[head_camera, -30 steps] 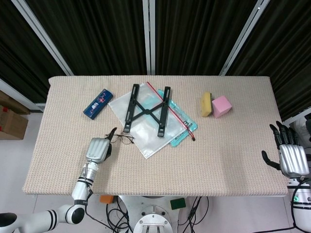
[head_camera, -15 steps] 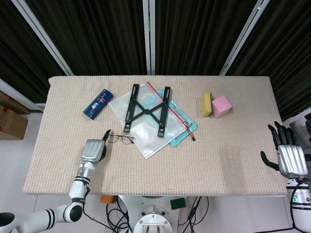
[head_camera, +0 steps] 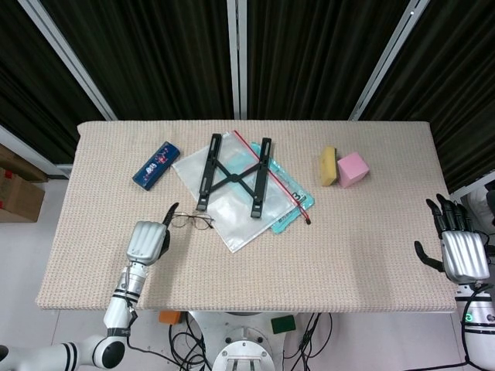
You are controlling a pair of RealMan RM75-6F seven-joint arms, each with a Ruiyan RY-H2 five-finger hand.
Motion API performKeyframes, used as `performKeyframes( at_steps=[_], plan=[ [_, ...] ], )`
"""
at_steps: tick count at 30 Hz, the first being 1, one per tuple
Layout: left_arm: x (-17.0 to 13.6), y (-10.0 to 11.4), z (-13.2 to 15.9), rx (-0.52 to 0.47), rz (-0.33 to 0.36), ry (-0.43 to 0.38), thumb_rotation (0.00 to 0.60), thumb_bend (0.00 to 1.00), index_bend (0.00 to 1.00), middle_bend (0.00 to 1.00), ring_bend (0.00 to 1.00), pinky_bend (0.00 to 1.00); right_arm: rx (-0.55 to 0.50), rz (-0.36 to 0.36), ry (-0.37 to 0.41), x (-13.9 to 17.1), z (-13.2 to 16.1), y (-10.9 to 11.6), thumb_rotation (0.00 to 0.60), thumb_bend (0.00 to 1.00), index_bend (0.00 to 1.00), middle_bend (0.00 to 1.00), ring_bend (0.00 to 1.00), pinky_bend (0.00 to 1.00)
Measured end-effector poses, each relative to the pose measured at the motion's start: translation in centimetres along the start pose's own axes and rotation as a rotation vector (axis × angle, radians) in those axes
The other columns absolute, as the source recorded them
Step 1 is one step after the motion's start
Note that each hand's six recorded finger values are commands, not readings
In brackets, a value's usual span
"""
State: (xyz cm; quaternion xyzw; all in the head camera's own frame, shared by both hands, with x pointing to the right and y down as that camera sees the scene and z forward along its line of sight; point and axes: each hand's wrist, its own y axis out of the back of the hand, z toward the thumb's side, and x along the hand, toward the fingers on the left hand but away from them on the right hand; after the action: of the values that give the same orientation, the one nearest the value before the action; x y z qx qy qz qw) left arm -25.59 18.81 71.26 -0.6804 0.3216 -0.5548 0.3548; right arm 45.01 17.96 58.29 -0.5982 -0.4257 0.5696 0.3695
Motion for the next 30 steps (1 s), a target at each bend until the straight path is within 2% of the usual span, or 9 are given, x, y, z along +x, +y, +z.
performKeyframes(
  at_steps=[3,6,30],
  plan=[
    [-0.5,-1.1,0.3,0.029,-0.065,-0.006,0.6,0.73,0.0,1.0,0.95,1.0,0.003,-0.006,-0.003,0.1,-0.1,0.2,0.591,0.39,0.0,0.0,0.0,0.0],
    [-0.6,-1.6,0.5,0.04,-0.091,-0.008,0.6,0.73,0.0,1.0,0.95,1.0,0.007,-0.011,-0.007,0.0,-0.3,0.5,0.592,0.39,0.0,0.0,0.0,0.0],
    [0.4,-3.3,0.0,0.056,-0.172,0.019,0.6,0.74,0.0,1.0,0.95,1.0,0.005,0.005,-0.015,0.0,-0.5,-0.1,0.597,0.39,0.0,0.0,0.0,0.0]
  ],
)
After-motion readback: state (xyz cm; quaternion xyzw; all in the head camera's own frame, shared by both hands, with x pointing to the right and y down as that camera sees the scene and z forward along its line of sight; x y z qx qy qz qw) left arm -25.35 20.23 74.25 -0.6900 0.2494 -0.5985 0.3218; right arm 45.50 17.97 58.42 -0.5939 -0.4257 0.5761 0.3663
